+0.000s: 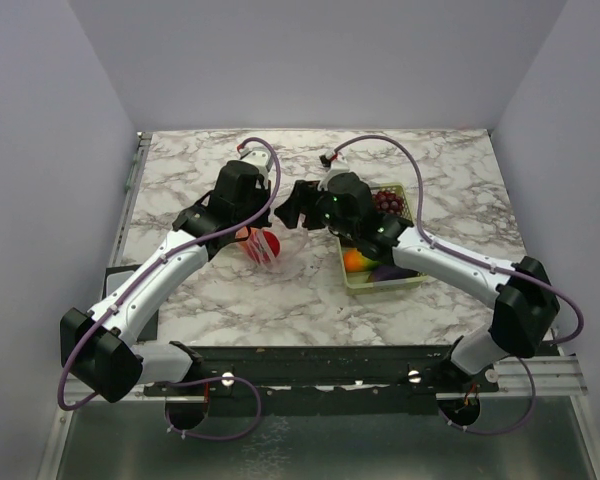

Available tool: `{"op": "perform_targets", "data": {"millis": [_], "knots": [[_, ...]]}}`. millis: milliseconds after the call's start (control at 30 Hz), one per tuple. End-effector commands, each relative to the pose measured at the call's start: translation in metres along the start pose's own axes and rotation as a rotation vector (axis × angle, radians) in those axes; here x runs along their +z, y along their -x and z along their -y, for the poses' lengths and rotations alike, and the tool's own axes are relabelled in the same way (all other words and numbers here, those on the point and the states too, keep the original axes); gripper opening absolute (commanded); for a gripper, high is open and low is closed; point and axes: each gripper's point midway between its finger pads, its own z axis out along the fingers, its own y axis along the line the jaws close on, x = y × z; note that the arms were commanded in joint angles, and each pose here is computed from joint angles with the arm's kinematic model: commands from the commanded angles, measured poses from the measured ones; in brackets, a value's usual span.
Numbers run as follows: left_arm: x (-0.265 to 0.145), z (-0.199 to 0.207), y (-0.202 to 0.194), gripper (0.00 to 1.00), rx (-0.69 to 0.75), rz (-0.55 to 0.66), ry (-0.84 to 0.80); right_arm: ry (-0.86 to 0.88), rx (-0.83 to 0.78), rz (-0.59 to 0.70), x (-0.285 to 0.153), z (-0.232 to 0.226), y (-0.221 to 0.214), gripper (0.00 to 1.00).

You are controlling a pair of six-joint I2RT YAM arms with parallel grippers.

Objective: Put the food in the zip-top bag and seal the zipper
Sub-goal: Place the fake vegetable in the zipper food storage bag, then adjust the zipper food storage bag at the center of the board.

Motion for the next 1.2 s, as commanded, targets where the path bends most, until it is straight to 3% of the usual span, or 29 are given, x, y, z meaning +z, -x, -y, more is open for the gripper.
{"op": "perform_targets", "data": {"millis": [0,367,833,1033,1167], "knots": [[-0.002,0.003,0.0,0.0,-0.01,0.009,-0.015,0.012,0.007,-0.038,-0.024,-0.001,-0.008,0.75],[-0.003,0.003,0.001,0.0,-0.011,0.013,-0.013,-0.084,0.053,-0.107,-0.045,0.03,-0.042,0.73],[-0.002,0.003,0.0,0.0,-0.01,0.009,-0.015,-0.07,0.221,-0.184,-0.023,0.032,-0.081,0.7],[-0.002,0.003,0.0,0.0,-0.01,0.008,-0.016,-0.093,0.251,-0.197,-0.01,0.034,-0.086,0.61],[-0.002,0.004,0.0,0.0,-0.01,0.009,-0.02,-0.1,0.255,-0.193,-0.005,0.034,-0.084,0.48]]}}
